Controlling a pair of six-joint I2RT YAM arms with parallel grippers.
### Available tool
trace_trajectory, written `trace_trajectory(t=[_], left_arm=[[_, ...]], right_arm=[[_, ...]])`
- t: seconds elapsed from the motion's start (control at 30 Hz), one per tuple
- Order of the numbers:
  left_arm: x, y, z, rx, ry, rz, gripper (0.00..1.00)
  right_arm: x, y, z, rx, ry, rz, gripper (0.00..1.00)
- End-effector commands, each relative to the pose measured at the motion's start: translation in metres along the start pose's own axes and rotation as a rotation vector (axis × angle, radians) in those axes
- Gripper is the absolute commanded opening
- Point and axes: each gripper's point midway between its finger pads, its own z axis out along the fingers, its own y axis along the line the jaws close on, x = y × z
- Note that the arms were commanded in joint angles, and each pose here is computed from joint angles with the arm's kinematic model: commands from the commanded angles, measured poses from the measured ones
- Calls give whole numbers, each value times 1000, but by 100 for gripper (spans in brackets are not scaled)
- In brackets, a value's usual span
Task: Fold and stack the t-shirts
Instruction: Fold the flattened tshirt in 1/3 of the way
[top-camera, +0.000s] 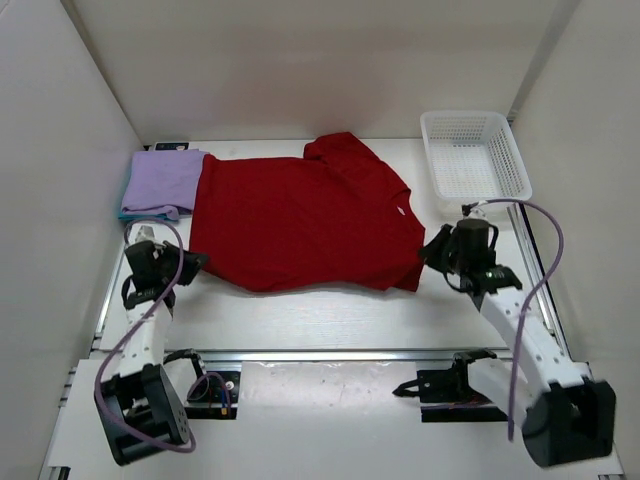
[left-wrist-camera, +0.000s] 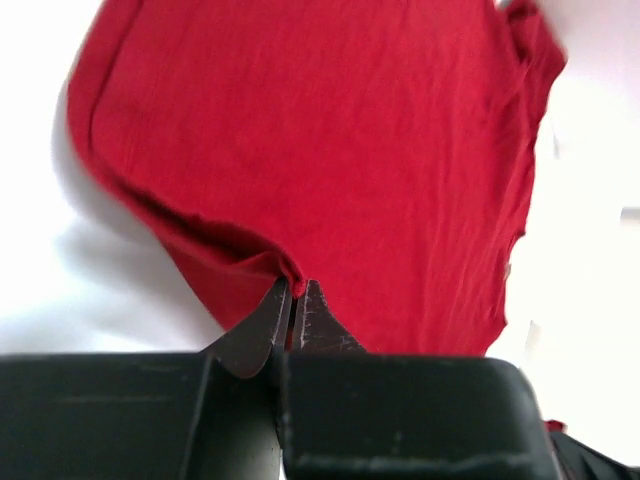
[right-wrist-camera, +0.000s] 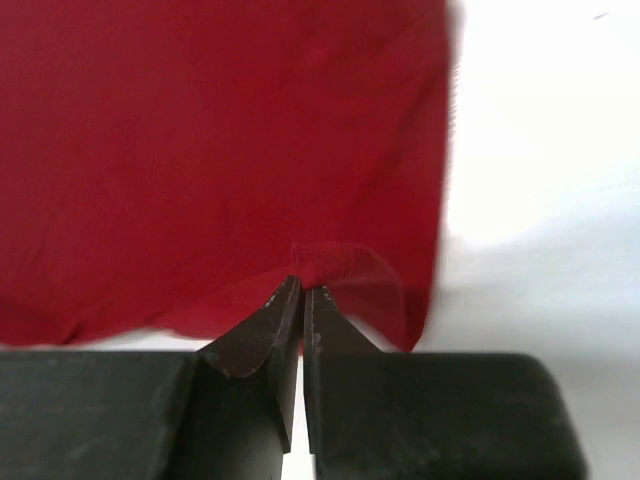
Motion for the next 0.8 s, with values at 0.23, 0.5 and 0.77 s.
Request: trace_trajectory(t=[0.23,0.5,0.77], left_arm=[[-69,-23,38,2,-109,-17,0],[-80,-9,72,-45,-92,-74,0],[-98,-6,97,-33,-90,-127,0]], right_arm=[[-90,7,77,-64,-69,-30,1],[-138,15,124,-43,-69,-79,0],[-163,16,183,-26,-12,-131,0]])
